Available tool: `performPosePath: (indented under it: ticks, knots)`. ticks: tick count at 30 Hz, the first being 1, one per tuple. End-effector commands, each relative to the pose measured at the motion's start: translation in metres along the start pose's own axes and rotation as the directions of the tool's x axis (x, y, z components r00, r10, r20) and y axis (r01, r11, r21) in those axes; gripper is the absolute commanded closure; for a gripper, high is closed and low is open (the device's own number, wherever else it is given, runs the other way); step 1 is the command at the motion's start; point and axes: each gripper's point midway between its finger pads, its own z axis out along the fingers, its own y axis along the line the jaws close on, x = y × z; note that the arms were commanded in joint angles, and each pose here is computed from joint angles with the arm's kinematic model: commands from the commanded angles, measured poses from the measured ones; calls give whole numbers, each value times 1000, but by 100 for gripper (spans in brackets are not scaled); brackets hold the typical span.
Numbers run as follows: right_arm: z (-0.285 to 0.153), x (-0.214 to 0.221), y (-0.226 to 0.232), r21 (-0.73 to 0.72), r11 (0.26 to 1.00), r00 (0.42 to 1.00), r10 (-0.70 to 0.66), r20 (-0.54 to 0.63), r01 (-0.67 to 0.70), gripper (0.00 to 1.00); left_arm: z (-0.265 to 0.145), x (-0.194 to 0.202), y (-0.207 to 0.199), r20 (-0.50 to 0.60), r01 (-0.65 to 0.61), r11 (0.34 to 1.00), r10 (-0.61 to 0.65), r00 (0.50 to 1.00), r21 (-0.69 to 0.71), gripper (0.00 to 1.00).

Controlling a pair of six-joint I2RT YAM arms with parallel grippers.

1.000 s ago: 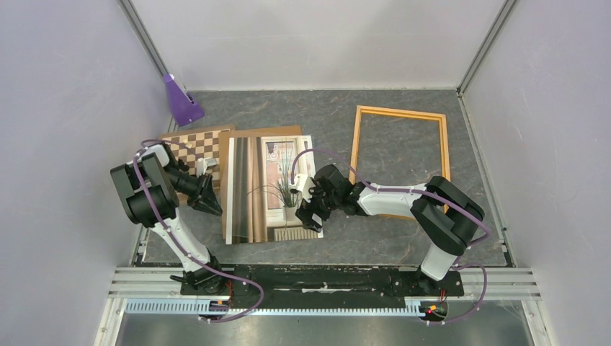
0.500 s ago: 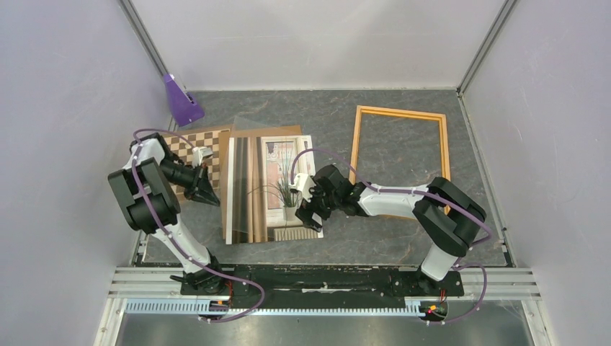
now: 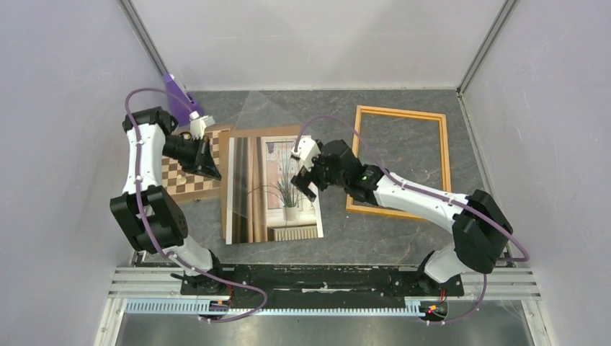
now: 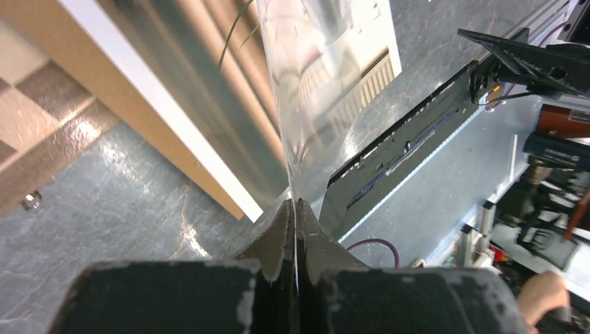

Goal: Put the photo into the frame
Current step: Pick up the photo frame item at the center of the board.

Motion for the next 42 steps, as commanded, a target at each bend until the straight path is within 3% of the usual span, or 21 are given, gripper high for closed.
performPosePath:
  ticks: [1, 15, 23, 34, 42]
  knots:
    - [-26, -46, -45, 177, 982, 996, 47, 79, -61, 2, -22, -30, -46, 102, -55, 997, 59, 993, -47, 98]
    - [-76, -99, -113, 329, 904, 949, 199, 242, -274, 2, -45, -92, -142, 214, -226, 953, 268, 939, -204, 98]
    - [-96, -117, -142, 267, 855, 872, 345, 347, -445, 2, -27, -102, -177, 186, -351, 894, 409, 894, -278, 98]
    - [-134, -151, -162, 134, 810, 761, 462, 456, -572, 3, 13, -95, -219, 132, -520, 761, 605, 786, -387, 98]
    - [-149, -125, -176, 77, 714, 653, 585, 481, -696, 6, 36, -97, -233, 108, -537, 722, 634, 766, -436, 98]
